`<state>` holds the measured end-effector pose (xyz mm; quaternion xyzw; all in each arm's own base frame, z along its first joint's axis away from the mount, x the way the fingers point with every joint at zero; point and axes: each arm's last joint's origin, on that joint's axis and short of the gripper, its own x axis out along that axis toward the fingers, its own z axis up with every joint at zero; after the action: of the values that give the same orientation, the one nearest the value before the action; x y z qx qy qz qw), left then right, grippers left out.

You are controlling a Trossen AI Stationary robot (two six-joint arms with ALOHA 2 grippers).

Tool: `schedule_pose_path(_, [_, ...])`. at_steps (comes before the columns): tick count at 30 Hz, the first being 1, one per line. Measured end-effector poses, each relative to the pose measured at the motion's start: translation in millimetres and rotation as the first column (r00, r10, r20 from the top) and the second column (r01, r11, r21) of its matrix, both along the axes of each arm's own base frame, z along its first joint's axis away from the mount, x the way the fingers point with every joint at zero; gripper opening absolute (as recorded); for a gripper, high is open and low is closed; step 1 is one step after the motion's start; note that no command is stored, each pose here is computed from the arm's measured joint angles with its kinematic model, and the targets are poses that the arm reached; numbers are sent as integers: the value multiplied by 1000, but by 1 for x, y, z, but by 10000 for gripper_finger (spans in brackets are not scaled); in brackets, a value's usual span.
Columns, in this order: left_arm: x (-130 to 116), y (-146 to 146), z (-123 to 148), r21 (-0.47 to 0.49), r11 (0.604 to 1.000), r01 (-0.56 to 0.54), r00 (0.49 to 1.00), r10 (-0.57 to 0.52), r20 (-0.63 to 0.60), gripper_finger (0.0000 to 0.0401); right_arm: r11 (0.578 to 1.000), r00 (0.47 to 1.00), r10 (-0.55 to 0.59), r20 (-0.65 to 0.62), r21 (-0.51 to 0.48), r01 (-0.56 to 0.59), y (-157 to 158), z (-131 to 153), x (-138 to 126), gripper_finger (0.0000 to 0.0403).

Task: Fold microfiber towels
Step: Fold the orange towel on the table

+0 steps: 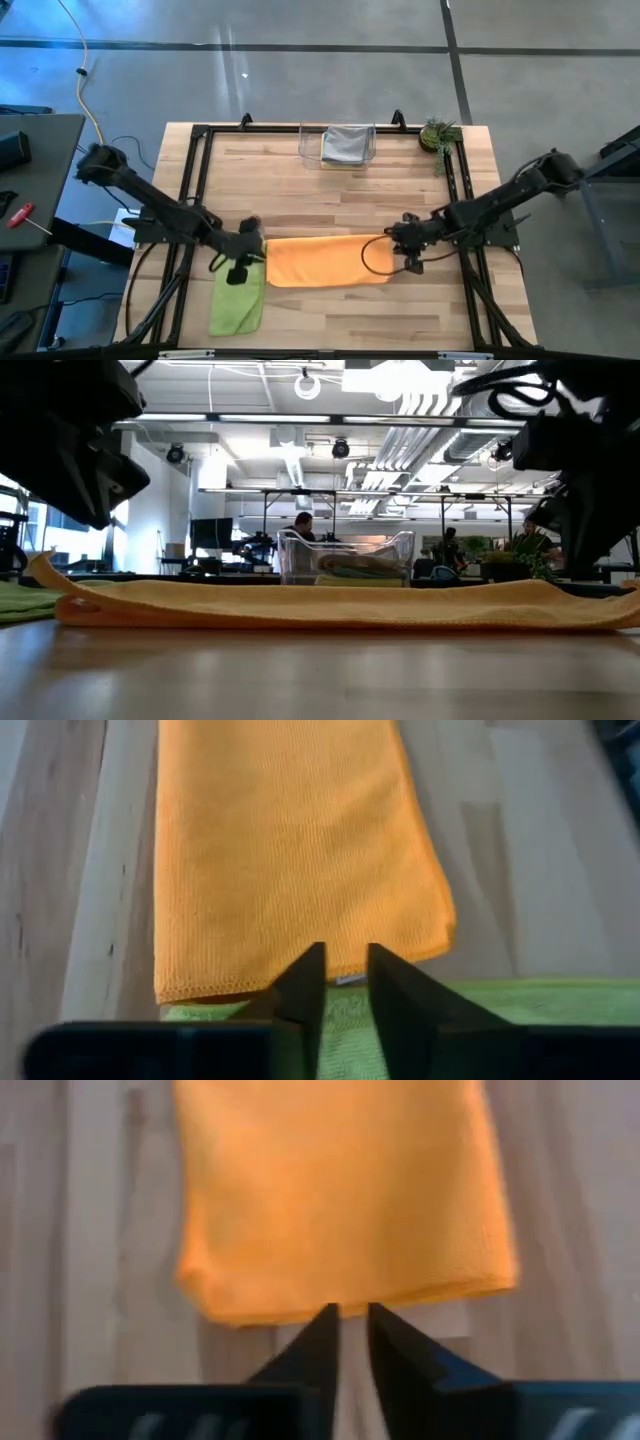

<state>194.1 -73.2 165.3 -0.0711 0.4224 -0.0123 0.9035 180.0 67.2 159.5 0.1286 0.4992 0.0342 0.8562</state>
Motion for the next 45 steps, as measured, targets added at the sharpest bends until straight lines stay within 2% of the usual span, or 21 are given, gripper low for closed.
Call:
schedule_pose_path(2, [-7,10,-2,-57,998,-6,1000,7,14,27,1000,999,-28,17,7,28,-7,-6,-5,16])
schedule_pose_path(4, [-13,19,-9,-120,992,-47,999,46,-16,7,999,999,-49,23,8,49,-10,-8,-7,10])
schedule_pose_path(8, [-15,30,-19,-300,936,-182,983,163,-89,15,990,991,-130,22,60,128,-13,-7,-4,26])
schedule_pose_path(11, [-12,35,-22,-349,905,-244,970,227,-90,16,965,970,-245,1,97,243,-14,-8,-3,29])
schedule_pose_path(16, [-7,47,-19,-284,923,-260,964,266,-18,20,910,919,-394,6,145,389,-18,-7,1,70])
schedule_pose_path(19, [-1,53,-12,-231,945,-231,968,247,41,10,917,923,-372,93,192,350,-15,-3,10,90])
schedule_pose_path(22, [3,60,-10,-174,965,-196,974,212,81,2,929,931,-346,111,182,324,-12,-10,19,75])
schedule_pose_path(27, [9,69,-15,-108,983,-146,983,156,93,1,931,935,-354,4,103,351,-12,-37,24,8])
schedule_pose_path(32, [17,73,-28,-82,992,-98,992,104,71,0,910,914,-404,-30,85,405,-24,-44,28,12])
schedule_pose_path(37, [23,72,-39,-64,996,-63,996,66,61,0,903,903,-429,-3,-11,429,-50,-41,28,4])
schedule_pose_path(42, [27,71,-46,-85,996,-37,998,42,49,0,910,919,-393,31,-128,394,-84,-37,31,1])
schedule_pose_path(45, [28,70,-51,-100,995,-27,999,31,34,0,918,939,-340,52,-196,344,-100,-22,41,2])
